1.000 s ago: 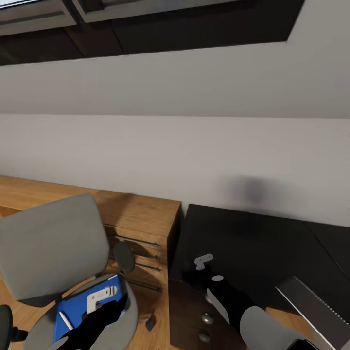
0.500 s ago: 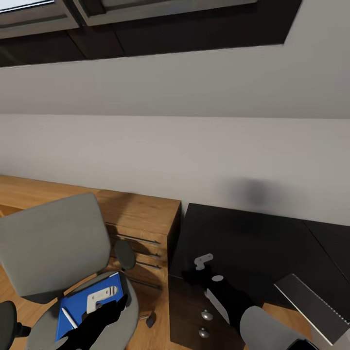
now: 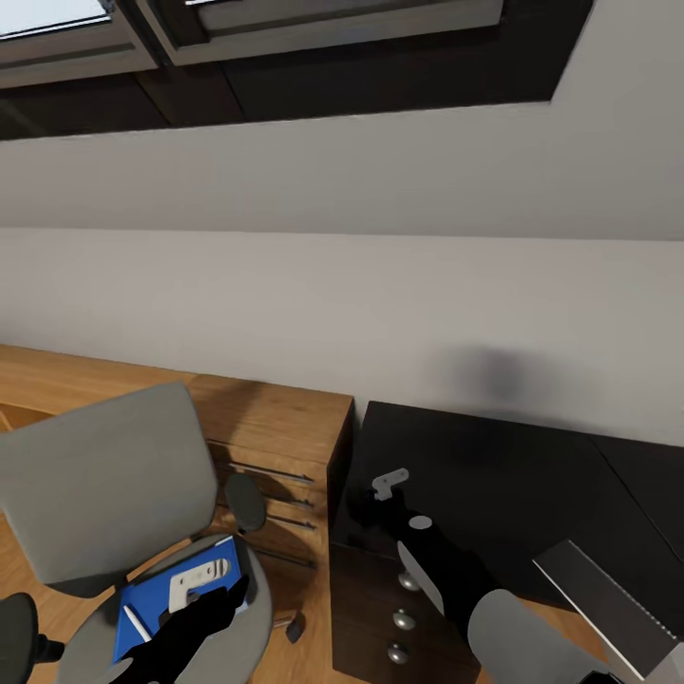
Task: In the bedroom, organize the workspace by keeping the computer under the desk, ensuring the monitor is on the desk, placing the keyboard on the desk next to the monitor, placing the mouse on the desk next to the keyboard, moving the folder from the swivel chair onto the desk next to the mouse, stacking the notebook on top of the folder with the pen on top of the notebook, and positioning the swivel chair next to the desk.
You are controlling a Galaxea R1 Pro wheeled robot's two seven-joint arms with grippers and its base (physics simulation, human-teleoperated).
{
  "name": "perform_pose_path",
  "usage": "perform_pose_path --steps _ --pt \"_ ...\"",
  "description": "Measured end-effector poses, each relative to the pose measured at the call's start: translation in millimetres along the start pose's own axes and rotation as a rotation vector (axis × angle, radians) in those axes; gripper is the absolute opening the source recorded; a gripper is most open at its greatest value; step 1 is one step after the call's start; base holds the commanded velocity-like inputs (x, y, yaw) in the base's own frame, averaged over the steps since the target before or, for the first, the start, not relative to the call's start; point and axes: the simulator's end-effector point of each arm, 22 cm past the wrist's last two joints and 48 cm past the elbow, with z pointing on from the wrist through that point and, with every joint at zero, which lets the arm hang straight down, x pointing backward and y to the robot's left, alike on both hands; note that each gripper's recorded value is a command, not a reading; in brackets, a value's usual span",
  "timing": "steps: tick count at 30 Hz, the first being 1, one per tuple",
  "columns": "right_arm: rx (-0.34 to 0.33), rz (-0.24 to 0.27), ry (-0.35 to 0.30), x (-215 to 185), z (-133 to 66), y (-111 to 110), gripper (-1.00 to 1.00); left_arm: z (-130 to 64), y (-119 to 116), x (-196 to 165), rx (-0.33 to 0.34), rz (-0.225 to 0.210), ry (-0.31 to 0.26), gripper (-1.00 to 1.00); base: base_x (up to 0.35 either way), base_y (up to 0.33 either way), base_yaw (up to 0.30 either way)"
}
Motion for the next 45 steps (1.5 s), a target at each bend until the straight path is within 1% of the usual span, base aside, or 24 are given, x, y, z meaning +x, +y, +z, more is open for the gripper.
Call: perform_pose_path --steps 6,15,17,21,23,24,29,31,32,33,34,36,40,41,43,44,45 --pt "-0.003 0.001 -0.008 -11.3 -4.8 1.8 -1.0 -5.4 -0.8 -6.2 -0.004 -0.001 0.0 1.0 -0.064 0.0 0.0" --pt "0.003 0.007 0.0 -22.3 -11.7 1.0 -1.0 -13.4 -4.8 -14.2 -0.004 -0.002 0.001 1.0 -0.3 0.0 0.0" --pt "0.017 0.009 -0.002 -29.7 -14.1 -0.5 -1.0 -15.1 -6.1 -16.1 -0.003 0.0 0.001 1.0 -0.335 0.0 0.0" --pt "0.078 0.018 -0.013 -39.4 -24.9 -4.7 -1.0 -18.8 -8.1 -18.8 -0.003 0.001 0.002 1.0 -0.337 -0.009 0.0" --pt "0.123 0.026 -0.02 -44.3 -33.4 -7.5 -1.0 -20.6 -9.2 -20.3 -0.003 0.002 0.003 1.0 -0.193 -0.043 0.0" --pt "0.166 0.035 -0.031 -51.6 -43.5 -9.4 -1.0 -21.5 -10.9 -19.2 0.0 0.002 0.006 1.0 -0.067 -0.019 0.0" --pt "0.187 0.042 -0.037 -60.0 -53.1 -9.0 -1.0 -23.8 -15.4 -14.0 0.003 0.005 0.026 1.0 -0.019 -0.005 -0.107" --pt "0.2 0.043 -0.039 -62.6 -55.9 -11.1 -1.0 -24.0 -24.3 -3.5 0.018 0.02 0.051 1.0 -0.003 -0.001 -0.23" --pt "0.216 0.044 -0.039 -64.1 -57.7 -14.2 -1.0 -24.1 -36.3 7.8 0.039 0.04 0.074 1.0 0.0 0.0 -0.261" --pt "0.226 0.044 -0.041 -66.8 -59.5 -15.8 -1.0 -22.4 -38.5 27.1 0.03 0.07 0.112 1.0 0.0 0.0 -0.264" --pt "0.227 0.045 -0.042 -69.1 -60.9 -16.0 -1.0 -19.9 -32.5 50.3 0.002 0.101 0.16 1.0 0.0 0.0 -0.266" --pt "0.226 0.049 -0.034 -71.0 -63.2 -15.6 -1.0 -18.7 -20.5 80.0 -0.037 0.137 0.222 1.0 0.0 0.0 -0.267" --pt "0.216 0.082 -0.022 -73.4 -66.8 -12.9 -1.0 -20.2 -4.0 116.2 -0.078 0.165 0.293 1.0 0.0 0.0 -0.269" --pt "0.213 0.092 -0.019 -73.9 -67.6 -12.2 -1.0 -19.6 8.5 145.3 -0.101 0.178 0.316 1.0 0.0 0.0 -0.27" --pt "0.213 0.095 -0.02 -76.1 -69.4 -12.0 -1.0 -21.6 21.3 165.3 -0.126 0.183 0.333 1.0 0.0 0.0 -0.272" --pt "0.212 0.097 -0.019 -76.7 -70.2 -11.8 -1.0 -23.5 36.7 183.1 -0.153 0.182 0.336 1.0 0.0 0.0 -0.275" --pt "0.212 0.098 -0.019 -77.8 -71.1 -11.8 -1.0 -24.7 41.4 186.4 -0.162 0.182 0.332 1.0 0.0 0.0 -0.276"
